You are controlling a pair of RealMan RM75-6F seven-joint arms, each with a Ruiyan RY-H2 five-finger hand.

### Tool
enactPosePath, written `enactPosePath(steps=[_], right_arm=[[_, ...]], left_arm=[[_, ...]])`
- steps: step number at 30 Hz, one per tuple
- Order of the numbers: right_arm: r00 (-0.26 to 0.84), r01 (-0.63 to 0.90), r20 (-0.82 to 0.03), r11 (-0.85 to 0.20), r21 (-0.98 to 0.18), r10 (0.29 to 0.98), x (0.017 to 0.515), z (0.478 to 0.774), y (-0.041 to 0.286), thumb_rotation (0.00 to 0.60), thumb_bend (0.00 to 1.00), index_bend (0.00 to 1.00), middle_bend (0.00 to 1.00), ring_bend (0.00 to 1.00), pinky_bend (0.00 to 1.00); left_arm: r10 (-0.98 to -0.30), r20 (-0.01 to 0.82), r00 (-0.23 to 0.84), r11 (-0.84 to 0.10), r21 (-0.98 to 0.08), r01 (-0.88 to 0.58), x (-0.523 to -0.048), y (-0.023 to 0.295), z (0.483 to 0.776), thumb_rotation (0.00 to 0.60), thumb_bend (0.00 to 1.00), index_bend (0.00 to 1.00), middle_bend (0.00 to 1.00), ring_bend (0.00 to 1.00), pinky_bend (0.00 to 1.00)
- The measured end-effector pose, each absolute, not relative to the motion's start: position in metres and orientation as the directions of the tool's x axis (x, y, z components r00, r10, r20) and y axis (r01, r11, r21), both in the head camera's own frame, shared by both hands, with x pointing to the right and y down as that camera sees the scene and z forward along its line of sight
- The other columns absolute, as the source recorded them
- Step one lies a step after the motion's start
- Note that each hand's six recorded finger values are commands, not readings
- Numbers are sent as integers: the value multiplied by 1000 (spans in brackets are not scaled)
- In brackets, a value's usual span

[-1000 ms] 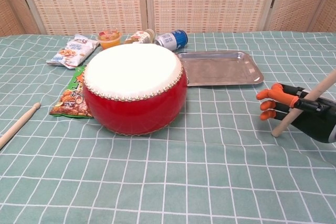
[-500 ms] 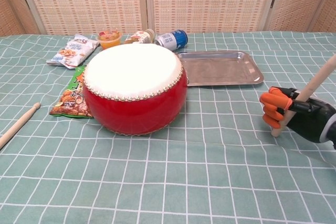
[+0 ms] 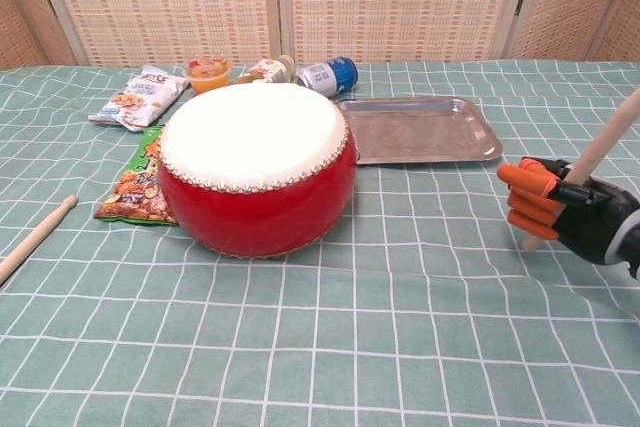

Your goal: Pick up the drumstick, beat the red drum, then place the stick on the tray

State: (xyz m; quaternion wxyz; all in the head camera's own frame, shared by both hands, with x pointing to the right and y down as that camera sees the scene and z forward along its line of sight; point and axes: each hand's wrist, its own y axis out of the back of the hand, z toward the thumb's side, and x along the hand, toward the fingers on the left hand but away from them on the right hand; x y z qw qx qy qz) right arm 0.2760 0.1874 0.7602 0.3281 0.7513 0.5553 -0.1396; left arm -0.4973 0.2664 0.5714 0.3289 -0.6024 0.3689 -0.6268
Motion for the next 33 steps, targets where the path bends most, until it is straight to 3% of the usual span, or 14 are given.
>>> enactPosePath(steps=[5,10,16,22,33], right_arm=[[346,927,-544,-189,324,765,279,749,178,600,204,1000,1000,1000,1000],[358,934,-507,-294,205,784,284,733,160,600,256,1000,1000,1000,1000],[368,897,-451,-437,-56,813,280,709,123,600,370,1000,1000,1000,1000],[376,776,-425,-531,-341,823,257,689,78,600,443,1000,1000,1000,1000],[408,377,-447,-593,-712,796,181,686,19,600,463,1000,1000,1000,1000]], left_arm=[[-861,505,-65,-505,-863,-20,-500,265,570,600,257,40,26,19,68],[-864,499,-63,-499,-866,-17,-500,264,569,600,255,40,26,19,68],[-868,494,-45,-493,-870,-19,-497,262,568,600,346,40,26,19,69],[-872,488,-37,-488,-873,-23,-497,262,567,600,349,40,26,20,70],[-874,484,-39,-484,-875,-24,-503,264,565,600,346,40,26,19,70]])
